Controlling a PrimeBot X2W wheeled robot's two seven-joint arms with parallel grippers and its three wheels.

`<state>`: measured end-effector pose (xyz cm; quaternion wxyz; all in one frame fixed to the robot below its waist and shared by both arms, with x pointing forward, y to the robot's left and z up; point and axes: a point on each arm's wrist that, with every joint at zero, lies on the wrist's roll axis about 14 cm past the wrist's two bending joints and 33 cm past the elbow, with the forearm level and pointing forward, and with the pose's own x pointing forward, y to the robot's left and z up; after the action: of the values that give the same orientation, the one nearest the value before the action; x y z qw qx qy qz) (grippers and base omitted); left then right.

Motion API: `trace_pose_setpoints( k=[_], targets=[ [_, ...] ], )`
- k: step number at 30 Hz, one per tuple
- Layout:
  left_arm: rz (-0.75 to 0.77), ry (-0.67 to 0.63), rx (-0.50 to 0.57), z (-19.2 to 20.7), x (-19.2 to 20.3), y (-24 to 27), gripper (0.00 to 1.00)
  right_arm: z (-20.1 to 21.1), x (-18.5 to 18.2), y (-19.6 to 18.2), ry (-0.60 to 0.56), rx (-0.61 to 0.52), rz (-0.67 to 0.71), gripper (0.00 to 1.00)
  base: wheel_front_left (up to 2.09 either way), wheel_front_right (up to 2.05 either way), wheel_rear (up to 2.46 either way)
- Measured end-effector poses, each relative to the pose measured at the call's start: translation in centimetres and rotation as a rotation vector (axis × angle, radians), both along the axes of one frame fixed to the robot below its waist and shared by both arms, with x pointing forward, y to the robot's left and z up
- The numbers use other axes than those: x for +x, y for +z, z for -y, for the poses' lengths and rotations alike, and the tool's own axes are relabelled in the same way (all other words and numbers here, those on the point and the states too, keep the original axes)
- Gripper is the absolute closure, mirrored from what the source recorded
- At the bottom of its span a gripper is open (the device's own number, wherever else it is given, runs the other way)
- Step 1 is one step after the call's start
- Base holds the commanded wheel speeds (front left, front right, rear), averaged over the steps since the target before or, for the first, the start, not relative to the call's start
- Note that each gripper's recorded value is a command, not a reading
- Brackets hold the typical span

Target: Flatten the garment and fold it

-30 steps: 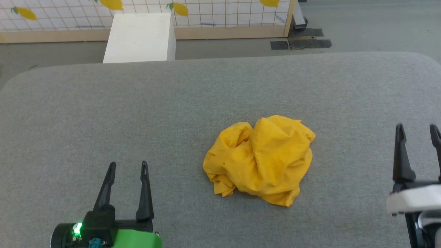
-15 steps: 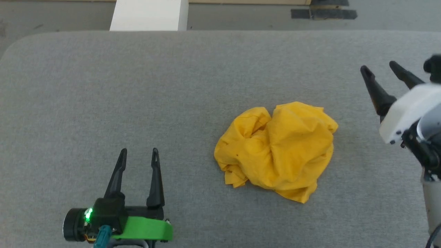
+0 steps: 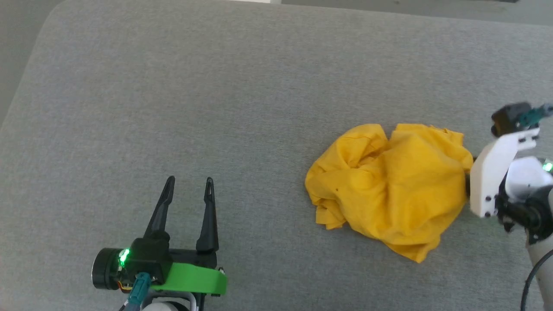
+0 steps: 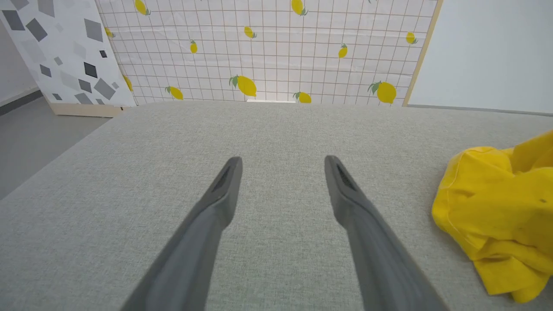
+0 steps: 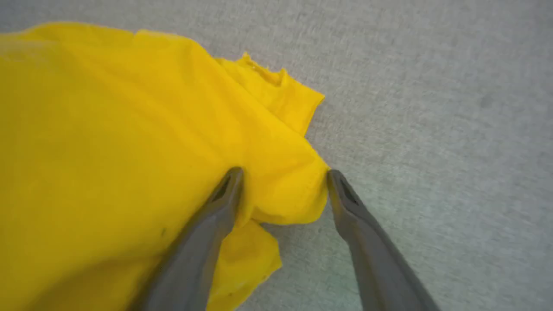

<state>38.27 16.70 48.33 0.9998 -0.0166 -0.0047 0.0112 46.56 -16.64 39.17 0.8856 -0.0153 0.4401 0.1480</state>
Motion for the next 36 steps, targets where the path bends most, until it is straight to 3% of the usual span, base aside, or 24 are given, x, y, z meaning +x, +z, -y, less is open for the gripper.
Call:
trace_pose_setpoints(
  k=[4,5,6,7,13,21,25,29,36],
  targets=[
    [-0.009,0.02,0.006,-0.8,-0.4,-0.2,0.0,-0.9,-0.7,-1.7,0.024,0.003,-0.043,0.0,0.0,0.0,0.0],
    [-0.009,0.023,0.006,-0.9,-0.4,-0.2,0.0,-1.0,-0.6,-1.7,0.025,0.005,-0.037,0.51,0.0,0.0,0.0],
    [-0.008,0.027,0.005,-1.0,-0.5,-0.1,0.0,-1.0,-0.5,-1.6,0.023,0.008,-0.025,0.69,0.0,0.0,0.0],
    [-0.005,0.027,0.006,-1.0,-0.5,0.0,0.0,-1.0,-0.4,-1.5,0.023,0.009,-0.011,1.0,0.0,0.0,0.0],
    [0.031,0.023,-0.004,-1.0,-1.1,1.2,0.0,-0.8,1.1,2.4,0.001,0.029,0.185,1.0,0.0,0.0,0.0],
    [0.064,0.023,-0.005,-1.1,-1.8,2.3,0.0,2.7,7.0,15.7,-0.08,0.008,0.583,1.0,0.0,0.0,0.0],
    [0.068,0.015,0.003,-0.8,-1.6,2.4,0.0,6.6,7.9,18.6,-0.169,-0.045,0.679,1.0,0.0,0.0,0.0],
    [0.051,0.011,0.007,-0.7,-1.3,1.8,0.0,11.9,6.7,16.2,-0.268,-0.173,0.636,1.0,0.0,0.0,0.0],
    [0.021,-0.013,0.005,0.0,-0.9,0.7,0.0,17.9,-2.7,3.2,-0.407,-0.286,0.244,1.0,0.0,0.0,0.0]
  ],
)
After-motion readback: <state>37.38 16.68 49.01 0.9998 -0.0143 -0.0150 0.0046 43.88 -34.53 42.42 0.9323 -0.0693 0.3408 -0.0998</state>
